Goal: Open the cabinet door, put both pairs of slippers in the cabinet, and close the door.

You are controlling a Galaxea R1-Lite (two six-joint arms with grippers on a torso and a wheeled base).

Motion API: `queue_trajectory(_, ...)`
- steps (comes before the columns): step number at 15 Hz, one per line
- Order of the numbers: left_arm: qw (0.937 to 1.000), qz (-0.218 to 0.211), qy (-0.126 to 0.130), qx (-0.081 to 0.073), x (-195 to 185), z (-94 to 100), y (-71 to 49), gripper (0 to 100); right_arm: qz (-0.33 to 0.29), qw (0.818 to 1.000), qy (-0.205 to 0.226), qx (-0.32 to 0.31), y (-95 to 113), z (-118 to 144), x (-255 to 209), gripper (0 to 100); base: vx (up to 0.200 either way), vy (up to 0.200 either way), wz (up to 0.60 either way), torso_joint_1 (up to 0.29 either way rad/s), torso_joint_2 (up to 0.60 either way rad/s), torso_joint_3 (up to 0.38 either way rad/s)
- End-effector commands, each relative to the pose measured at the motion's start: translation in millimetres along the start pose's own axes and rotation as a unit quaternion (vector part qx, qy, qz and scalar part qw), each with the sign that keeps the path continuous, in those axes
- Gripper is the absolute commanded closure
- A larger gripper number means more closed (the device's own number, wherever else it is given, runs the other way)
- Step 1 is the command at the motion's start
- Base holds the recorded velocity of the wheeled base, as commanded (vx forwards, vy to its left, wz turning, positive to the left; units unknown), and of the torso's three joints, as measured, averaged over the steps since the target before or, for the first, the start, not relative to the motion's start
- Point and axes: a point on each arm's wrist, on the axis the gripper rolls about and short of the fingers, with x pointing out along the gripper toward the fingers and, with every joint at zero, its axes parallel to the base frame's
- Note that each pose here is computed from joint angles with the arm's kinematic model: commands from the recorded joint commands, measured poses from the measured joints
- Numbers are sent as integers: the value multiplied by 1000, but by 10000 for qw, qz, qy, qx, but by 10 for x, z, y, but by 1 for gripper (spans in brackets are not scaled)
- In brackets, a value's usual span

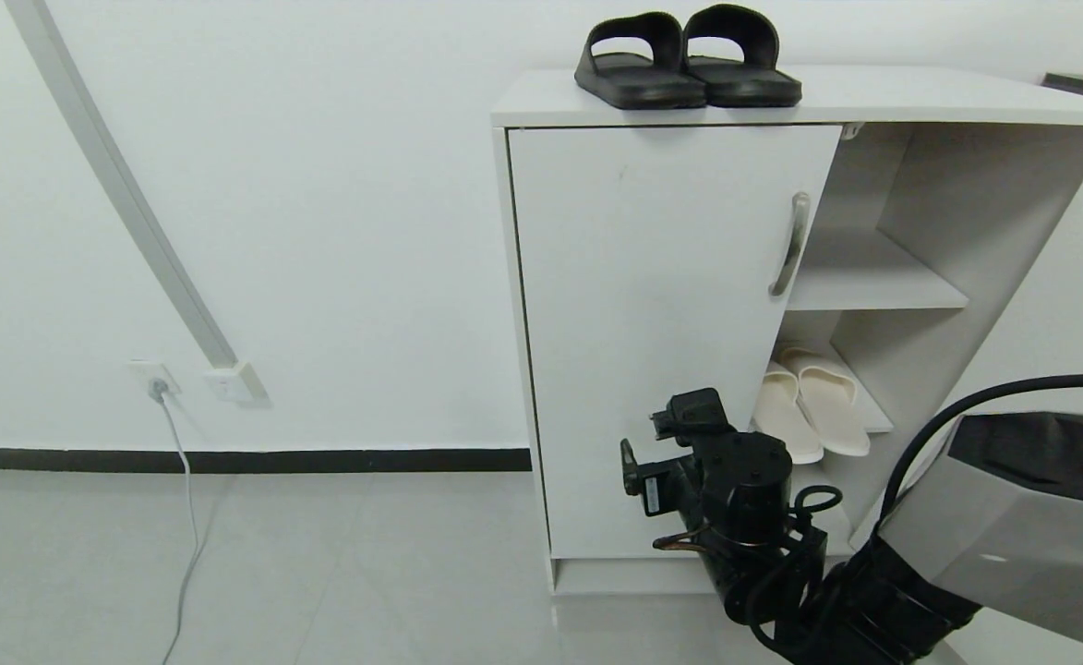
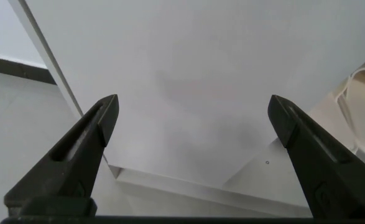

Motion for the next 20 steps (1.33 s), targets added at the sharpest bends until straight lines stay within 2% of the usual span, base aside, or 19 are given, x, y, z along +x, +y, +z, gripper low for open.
queue_trajectory(1,10000,3,-1,-1,0,3,0,100,28,10000,-54,31,0,49,-35,0,0,0,0,32,-373,-315)
queue_trajectory(10,10000,3,-1,-1,0,3,0,100,56,9999,-94,-14,-13,105,-97,0,0,0,0,92,-439,-343)
queue_trajectory(20,10000,-4,-1,14,0,3,0,100,48,9999,-100,-16,-36,96,-118,0,0,0,0,173,-491,-317)
